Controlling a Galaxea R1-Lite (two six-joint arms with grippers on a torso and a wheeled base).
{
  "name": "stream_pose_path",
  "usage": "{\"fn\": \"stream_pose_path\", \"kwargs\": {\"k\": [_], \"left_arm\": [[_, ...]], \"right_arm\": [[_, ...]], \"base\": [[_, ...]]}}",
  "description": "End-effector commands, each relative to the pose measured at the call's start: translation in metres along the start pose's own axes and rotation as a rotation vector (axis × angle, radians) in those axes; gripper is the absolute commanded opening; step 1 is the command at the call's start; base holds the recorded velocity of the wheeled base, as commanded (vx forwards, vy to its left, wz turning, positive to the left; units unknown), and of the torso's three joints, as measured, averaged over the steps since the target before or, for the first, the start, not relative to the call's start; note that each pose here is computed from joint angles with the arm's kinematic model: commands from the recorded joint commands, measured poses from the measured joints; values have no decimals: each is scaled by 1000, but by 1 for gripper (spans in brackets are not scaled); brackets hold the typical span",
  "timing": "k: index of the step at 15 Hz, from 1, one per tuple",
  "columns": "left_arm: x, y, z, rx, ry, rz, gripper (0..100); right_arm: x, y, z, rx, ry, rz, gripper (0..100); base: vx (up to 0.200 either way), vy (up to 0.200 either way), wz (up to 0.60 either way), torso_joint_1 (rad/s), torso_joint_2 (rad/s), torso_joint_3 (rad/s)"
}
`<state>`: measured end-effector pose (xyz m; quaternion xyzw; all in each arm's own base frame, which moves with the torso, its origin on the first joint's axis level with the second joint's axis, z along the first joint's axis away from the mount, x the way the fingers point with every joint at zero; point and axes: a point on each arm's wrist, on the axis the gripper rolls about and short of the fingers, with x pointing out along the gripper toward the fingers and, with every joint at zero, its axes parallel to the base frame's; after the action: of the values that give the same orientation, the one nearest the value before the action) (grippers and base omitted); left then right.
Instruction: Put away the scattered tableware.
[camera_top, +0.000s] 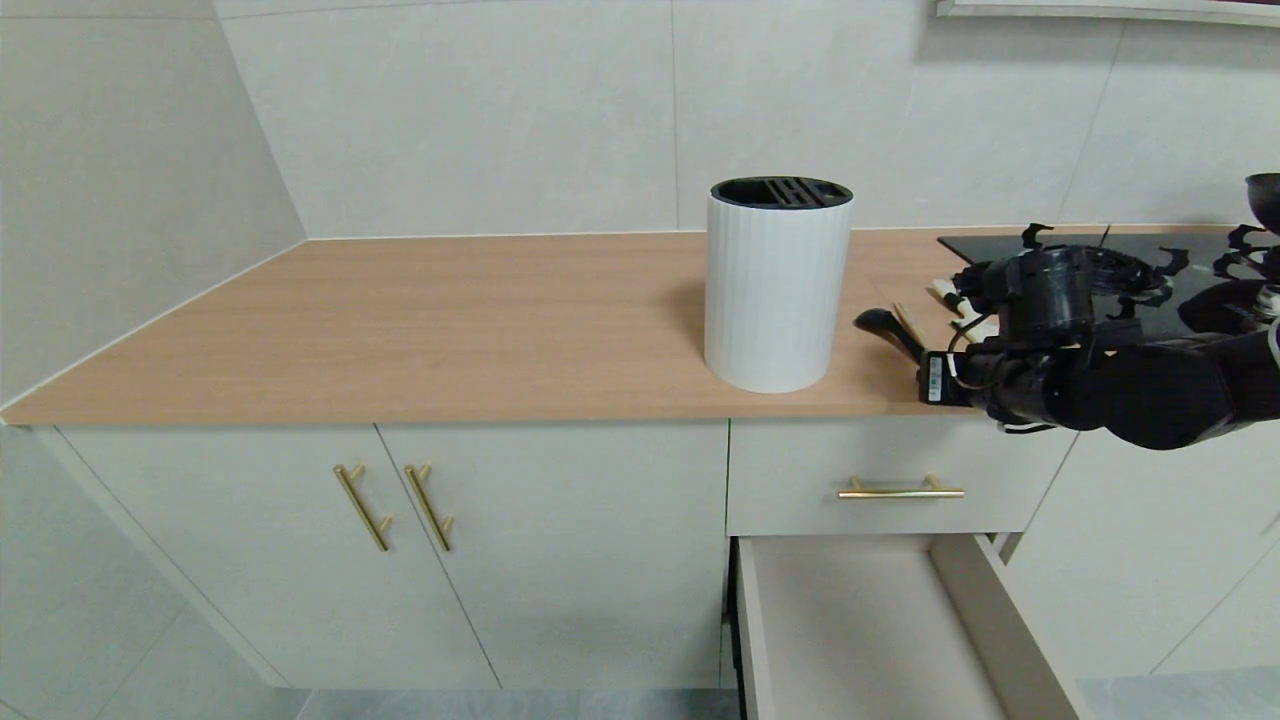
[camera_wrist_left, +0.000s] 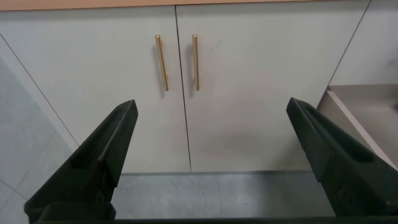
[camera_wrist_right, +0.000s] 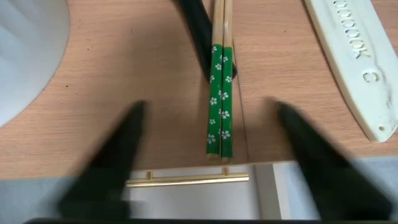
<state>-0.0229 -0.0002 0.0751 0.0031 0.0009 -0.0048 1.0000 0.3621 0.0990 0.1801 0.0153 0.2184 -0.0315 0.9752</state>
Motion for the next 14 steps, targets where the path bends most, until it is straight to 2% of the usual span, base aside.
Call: {"fn": "stream_pose_path", "kwargs": {"k": [1, 8, 12, 14], "left_arm": [[0, 0, 0, 0, 1, 0, 100], [0, 0, 0, 0, 1, 0, 100], [0, 0, 0, 0, 1, 0, 100], [0, 0, 0, 0, 1, 0, 100]], "right_arm": [[0, 0, 1, 0, -2, -1, 0], [-8, -4, 7, 10, -25, -18, 0], [-52, -15, 27, 34, -93, -3, 0], [-77, -20, 28, 51, -115, 7, 0]], "base": [[0, 0, 0, 0, 0, 0], [0, 0, 0, 0, 0, 0], [0, 0, 0, 0, 0, 0], [0, 0, 0, 0, 0, 0]]}}
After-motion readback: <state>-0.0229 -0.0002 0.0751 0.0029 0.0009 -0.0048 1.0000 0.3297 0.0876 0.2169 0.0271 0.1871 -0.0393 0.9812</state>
